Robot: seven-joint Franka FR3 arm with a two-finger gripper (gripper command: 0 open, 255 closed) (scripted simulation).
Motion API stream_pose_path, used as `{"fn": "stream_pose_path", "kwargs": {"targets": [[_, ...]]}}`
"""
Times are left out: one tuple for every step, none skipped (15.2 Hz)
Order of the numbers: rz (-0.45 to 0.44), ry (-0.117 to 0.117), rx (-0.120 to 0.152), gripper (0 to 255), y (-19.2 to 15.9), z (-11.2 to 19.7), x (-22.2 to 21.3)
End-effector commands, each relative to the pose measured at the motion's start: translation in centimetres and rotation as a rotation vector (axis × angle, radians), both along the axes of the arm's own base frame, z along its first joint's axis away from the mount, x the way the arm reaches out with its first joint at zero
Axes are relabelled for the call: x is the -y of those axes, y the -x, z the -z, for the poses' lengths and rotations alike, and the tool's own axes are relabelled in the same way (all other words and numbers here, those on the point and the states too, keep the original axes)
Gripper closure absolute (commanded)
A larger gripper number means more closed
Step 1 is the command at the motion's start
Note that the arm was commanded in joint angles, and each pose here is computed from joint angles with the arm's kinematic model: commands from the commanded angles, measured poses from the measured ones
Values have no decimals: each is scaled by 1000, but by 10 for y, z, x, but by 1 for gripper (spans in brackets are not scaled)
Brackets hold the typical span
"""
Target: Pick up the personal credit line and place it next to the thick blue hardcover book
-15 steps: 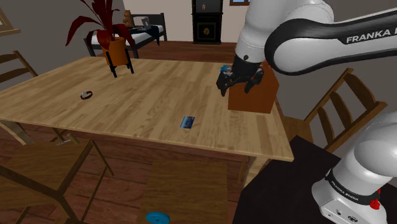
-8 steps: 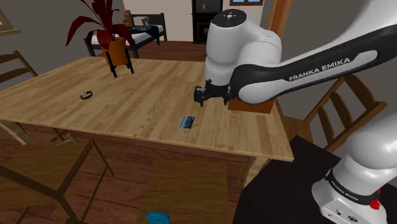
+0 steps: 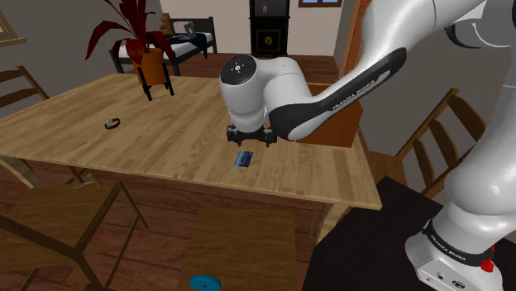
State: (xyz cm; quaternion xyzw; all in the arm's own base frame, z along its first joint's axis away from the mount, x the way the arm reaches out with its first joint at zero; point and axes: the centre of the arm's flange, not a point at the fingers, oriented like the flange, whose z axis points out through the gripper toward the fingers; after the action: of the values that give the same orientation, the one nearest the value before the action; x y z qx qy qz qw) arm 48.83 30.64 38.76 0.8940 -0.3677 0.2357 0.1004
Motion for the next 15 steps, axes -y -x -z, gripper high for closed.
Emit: {"fn": "stream_pose_path", "kwargs": {"targets": [[52,30,29,0,-24,22,-14],[75,39,39,0,-35,30,-20],[93,47,46,0,-44,37,-23],[93,47,46,0,-45,41,-21],[93,47,46,0,-47,46,-19],[93,47,46,0,-49,50,-17],[93,47,46,0,-51,55,-14],[93,47,46,0,-53,59,-12],[93,47,46,0,-55,63,-10],[93,47,46,0,-57,68,-8],[93,47,46,0,-58,70,-6],[93,47,46,0,-58,70,-6],[93,47,46,0,-58,70,-6],[93,47,46,0,-58,70,-6],[93,47,46,0,-58,70,-6]]}}
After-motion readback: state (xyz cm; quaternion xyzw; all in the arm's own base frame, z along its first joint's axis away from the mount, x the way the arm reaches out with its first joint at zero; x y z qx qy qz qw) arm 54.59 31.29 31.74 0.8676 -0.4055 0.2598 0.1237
